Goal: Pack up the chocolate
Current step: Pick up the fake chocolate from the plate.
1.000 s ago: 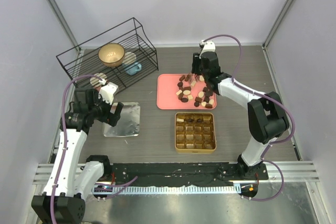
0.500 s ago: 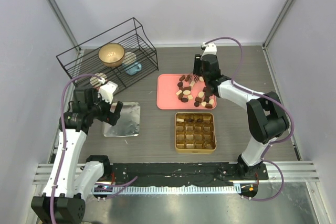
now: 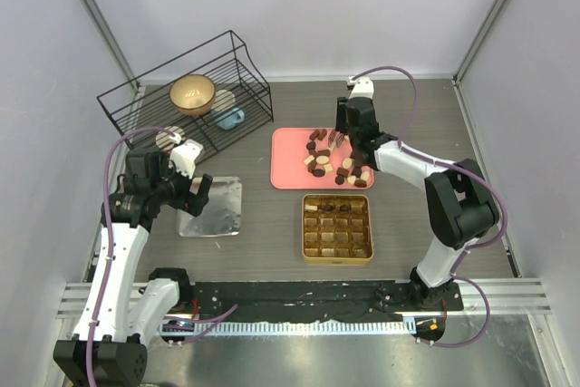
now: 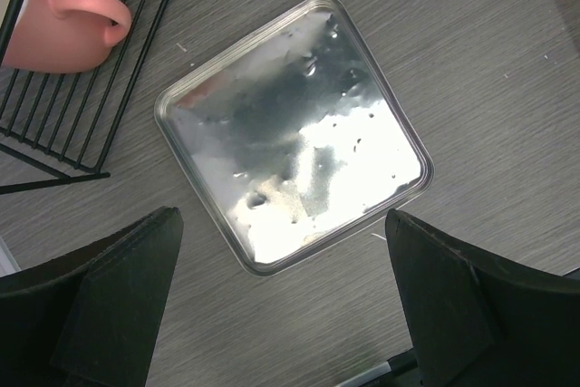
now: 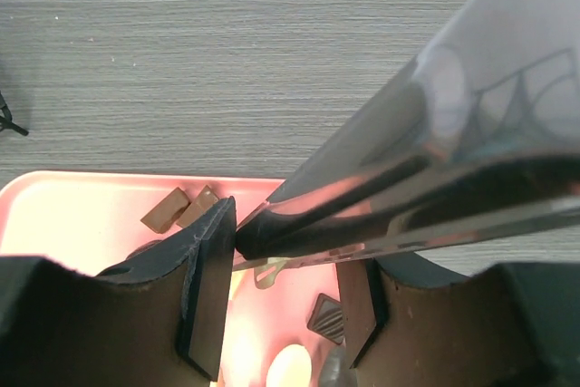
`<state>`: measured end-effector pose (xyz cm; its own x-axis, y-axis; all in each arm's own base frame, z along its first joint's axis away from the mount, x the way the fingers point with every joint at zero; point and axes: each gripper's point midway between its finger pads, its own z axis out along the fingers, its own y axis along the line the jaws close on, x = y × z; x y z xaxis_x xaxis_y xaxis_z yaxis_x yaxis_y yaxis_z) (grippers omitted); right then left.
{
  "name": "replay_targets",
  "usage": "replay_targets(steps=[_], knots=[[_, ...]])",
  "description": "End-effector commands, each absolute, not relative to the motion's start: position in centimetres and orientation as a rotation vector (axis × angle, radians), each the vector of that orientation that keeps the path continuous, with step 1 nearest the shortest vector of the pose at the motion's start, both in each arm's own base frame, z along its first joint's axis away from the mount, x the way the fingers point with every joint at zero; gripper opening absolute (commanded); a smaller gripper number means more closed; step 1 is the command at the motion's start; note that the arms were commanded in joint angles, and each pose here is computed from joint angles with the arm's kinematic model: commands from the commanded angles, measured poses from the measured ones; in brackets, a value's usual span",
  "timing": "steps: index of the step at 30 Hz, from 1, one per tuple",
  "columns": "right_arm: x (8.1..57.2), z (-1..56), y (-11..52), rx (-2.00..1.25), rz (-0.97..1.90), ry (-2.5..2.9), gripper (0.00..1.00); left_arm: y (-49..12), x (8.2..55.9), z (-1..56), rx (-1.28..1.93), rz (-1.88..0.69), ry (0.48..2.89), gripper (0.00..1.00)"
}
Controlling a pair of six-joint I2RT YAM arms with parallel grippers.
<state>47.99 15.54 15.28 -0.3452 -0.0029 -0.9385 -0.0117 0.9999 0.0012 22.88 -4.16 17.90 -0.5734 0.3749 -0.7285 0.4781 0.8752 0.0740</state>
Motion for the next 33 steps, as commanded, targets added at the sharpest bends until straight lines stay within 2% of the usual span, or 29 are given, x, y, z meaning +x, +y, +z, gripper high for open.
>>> replay_targets(steps=[1,9,21,33], knots=[[46.4,15.9,14.4,-0.053,-0.115,1.937,0.5,-4.6,23.3,20.0,0.603,-0.187,2.188,0.99],[46.0,18.2,14.3,-0.089,-0.272,1.88,0.51,-4.9,23.1,20.3,0.606,-0.203,2.18,0.98],[46.4,18.2,17.3,-0.108,-0.151,1.903,0.56,-4.8,22.7,20.3,0.62,-0.192,2.171,0.98],[45.5,16.1,19.5,-0.108,-0.125,1.936,0.56,-4.7,22.3,20.1,0.64,-0.186,2.167,0.97]])
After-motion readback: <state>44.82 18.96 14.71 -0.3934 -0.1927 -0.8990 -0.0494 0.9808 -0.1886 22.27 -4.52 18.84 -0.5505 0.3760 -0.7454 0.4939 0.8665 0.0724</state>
